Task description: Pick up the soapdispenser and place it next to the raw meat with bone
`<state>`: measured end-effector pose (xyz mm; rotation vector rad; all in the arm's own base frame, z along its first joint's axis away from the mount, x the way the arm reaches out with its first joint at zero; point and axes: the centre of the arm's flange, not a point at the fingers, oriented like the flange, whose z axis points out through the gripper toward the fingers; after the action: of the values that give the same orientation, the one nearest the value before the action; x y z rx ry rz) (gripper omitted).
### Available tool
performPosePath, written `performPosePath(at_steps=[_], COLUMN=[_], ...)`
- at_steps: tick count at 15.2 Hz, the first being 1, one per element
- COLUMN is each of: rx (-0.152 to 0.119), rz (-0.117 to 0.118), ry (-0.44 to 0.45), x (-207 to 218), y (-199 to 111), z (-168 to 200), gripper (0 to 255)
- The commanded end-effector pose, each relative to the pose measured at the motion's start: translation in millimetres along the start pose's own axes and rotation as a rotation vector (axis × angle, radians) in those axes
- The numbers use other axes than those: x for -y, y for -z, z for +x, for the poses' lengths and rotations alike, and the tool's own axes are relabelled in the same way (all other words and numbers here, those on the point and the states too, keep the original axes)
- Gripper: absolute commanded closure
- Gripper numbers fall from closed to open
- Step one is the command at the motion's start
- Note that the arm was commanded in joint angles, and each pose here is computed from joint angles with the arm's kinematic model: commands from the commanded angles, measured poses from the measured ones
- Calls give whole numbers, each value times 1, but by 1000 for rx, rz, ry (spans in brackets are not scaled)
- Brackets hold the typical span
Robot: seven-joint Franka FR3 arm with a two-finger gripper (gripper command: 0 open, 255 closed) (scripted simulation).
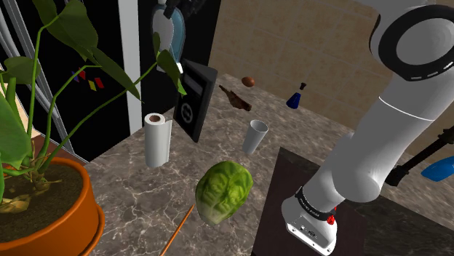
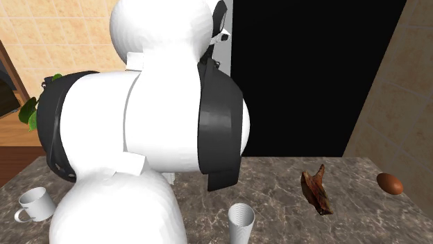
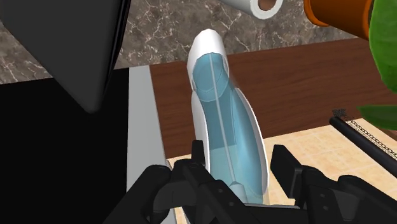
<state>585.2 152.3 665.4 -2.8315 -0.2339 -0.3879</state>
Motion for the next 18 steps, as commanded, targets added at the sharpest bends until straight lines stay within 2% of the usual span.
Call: performPosePath(at_steps=[1, 18], rx=[0, 0], rz=[0, 0], ry=[0, 0], x=[-10, -202], y=[8, 87], z=[-4, -90], gripper=[255, 255])
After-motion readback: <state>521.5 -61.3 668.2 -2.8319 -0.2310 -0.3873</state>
